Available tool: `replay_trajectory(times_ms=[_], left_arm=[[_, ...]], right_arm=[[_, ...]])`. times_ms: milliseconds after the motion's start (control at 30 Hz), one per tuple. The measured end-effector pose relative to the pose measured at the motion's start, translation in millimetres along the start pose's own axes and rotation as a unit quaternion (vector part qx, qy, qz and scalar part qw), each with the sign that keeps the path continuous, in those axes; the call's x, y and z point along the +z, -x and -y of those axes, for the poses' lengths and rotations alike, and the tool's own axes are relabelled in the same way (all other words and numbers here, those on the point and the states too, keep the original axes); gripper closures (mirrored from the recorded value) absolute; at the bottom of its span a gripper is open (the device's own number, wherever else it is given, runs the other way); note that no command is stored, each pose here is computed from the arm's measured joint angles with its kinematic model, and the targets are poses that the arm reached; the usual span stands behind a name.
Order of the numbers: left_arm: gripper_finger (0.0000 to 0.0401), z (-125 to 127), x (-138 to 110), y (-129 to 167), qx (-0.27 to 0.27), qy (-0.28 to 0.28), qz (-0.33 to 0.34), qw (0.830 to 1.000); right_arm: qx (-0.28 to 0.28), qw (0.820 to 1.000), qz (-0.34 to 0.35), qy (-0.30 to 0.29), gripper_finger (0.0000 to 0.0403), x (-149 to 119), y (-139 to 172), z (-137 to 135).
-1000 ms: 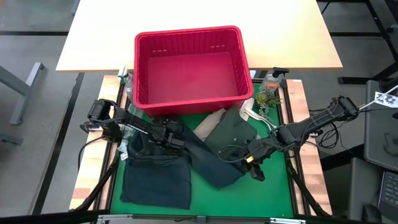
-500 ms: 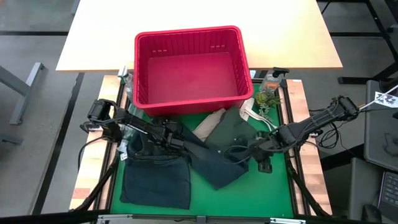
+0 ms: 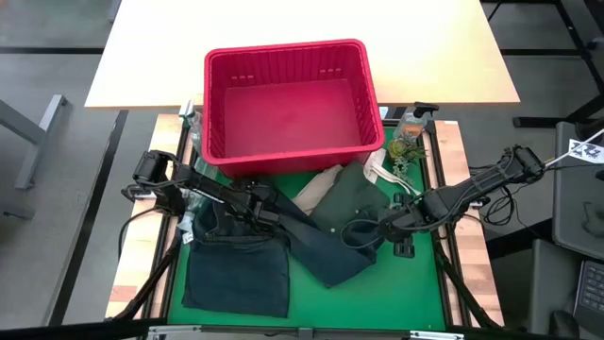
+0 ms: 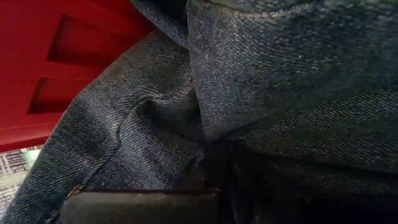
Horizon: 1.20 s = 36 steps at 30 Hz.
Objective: Fold laundry
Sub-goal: Fold the dark blue pants
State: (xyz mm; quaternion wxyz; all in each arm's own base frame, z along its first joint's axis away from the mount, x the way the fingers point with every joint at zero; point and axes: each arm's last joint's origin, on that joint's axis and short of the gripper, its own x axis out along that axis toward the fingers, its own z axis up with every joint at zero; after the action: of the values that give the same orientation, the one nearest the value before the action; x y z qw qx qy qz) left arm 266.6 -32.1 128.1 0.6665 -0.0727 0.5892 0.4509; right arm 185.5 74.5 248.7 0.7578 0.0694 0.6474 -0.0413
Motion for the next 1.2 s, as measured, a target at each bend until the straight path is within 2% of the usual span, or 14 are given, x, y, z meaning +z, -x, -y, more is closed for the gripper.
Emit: replay_trajectory(times_ms=[267,400,567,733,933,1067,1200], left_arm=[[0.0397,0,0,0,-0.001,0.0,0.0,1.0],[0.0397,1,0,0,-0.004,0.002,0.001,1.0],[0.0397,2,1,0,-0.008,0.004,0.003,1.0],[0.0397,2,1,0,-0.008,0.005,0.003,1.0],[0.0397,2,1,0,-0.009,0.005,0.004,1.0],[0.0397,2,1,0,-0.009,0.005,0.004,1.0],[0.0397,2,1,0,-0.009,0.005,0.004,1.0]], right_arm=[[0.055,0.998,0.014,0.0,0.0219,5,0,-6],[0.05,0.998,0.041,0.0,0.0219,9,1,-7],[0.055,0.998,0.041,0.0,0.0219,10,0,-8],[0.056,0.998,0.041,-0.007,0.0219,7,-14,-6],[0.071,0.994,0.079,-0.02,0.0219,9,-31,-8],[0.06,0.994,0.093,-0.022,0.0219,8,-37,-6],[0.054,0.994,0.096,-0.023,0.0237,8,-38,-6]])
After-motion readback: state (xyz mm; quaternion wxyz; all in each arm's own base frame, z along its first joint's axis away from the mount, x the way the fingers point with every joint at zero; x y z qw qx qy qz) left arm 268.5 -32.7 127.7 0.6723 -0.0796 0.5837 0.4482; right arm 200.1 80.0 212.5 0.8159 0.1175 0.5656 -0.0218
